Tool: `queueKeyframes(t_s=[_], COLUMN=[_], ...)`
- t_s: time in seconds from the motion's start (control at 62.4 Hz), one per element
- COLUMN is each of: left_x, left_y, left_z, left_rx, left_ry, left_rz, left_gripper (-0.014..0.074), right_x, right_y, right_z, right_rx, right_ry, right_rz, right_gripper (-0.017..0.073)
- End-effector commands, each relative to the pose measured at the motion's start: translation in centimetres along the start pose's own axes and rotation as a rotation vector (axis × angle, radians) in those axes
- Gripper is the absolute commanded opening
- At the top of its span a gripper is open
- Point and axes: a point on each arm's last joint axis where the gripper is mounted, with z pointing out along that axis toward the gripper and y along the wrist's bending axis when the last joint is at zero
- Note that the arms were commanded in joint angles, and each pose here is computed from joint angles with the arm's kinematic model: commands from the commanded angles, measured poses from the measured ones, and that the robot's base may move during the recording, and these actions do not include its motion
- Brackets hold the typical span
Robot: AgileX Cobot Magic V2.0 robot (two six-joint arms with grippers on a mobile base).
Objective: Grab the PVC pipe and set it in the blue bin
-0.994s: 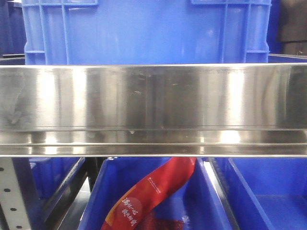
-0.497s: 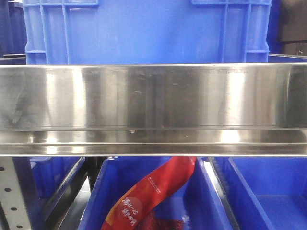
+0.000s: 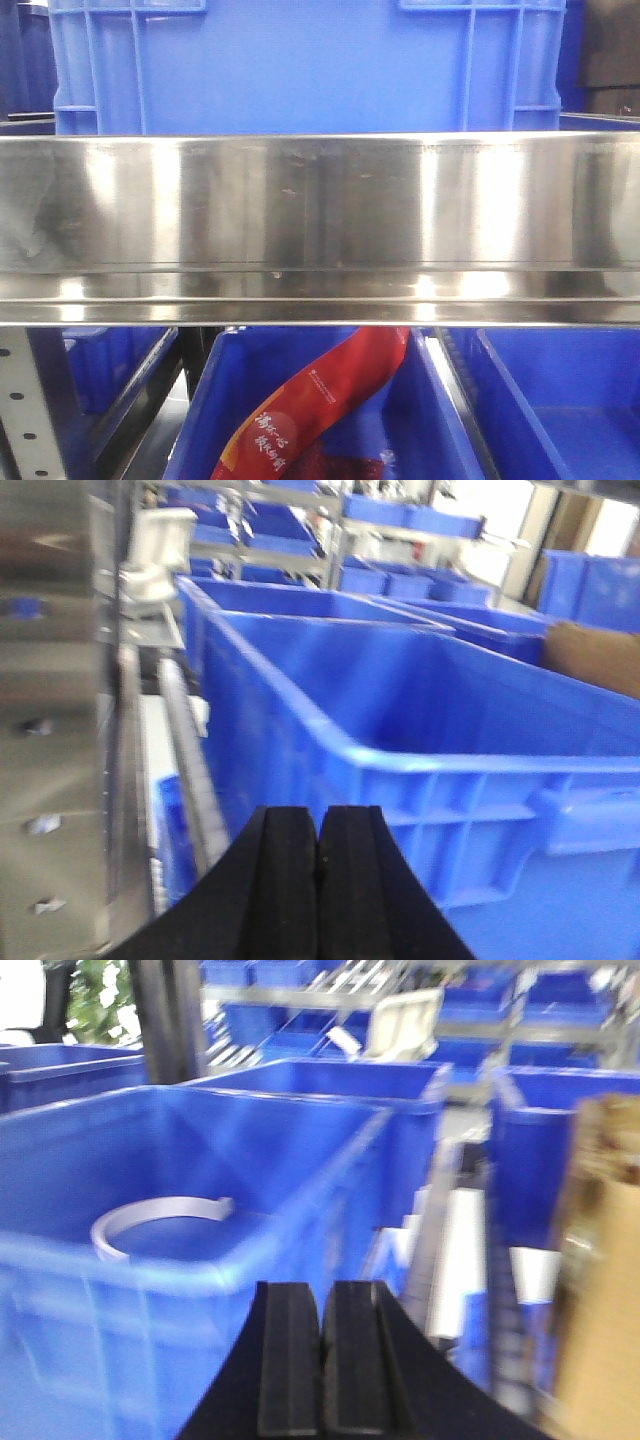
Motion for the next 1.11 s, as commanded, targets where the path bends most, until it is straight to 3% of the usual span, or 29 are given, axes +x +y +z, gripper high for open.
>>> queueKeyframes(t_s=[0.0, 0.176, 0.481, 1.09], left_x=[0.6, 1.2, 0.6, 0.6], left_y=[0.4, 0.7, 0.6, 0.6], left_z=[-0.9, -1.8, -2.5, -2.5], left_rx=[-0.025, -0.045, -0.039, -0.039], left_ry=[-0.024, -0.040, -0.105, -0.105], left_rz=[-0.008, -0.008, -0.006, -0.006], left_gripper=[-0.0111, -0.0111, -0.0111, -0.0111], right_x=[1.8, 3.4, 2.9, 2.9], right_y=[-0.5, -0.5, -0.5, -0.5], right_z=[-1.3, -3.6, -6.0, -6.0], right_rx=[0.029, 0.016, 0.013, 0.013], right_ry=[-0.011, -0.079, -0.178, -0.180], right_rz=[-0.027, 0.023, 0.026, 0.026], right_gripper=[-0.0167, -0.0167, -0.0167, -0.0167])
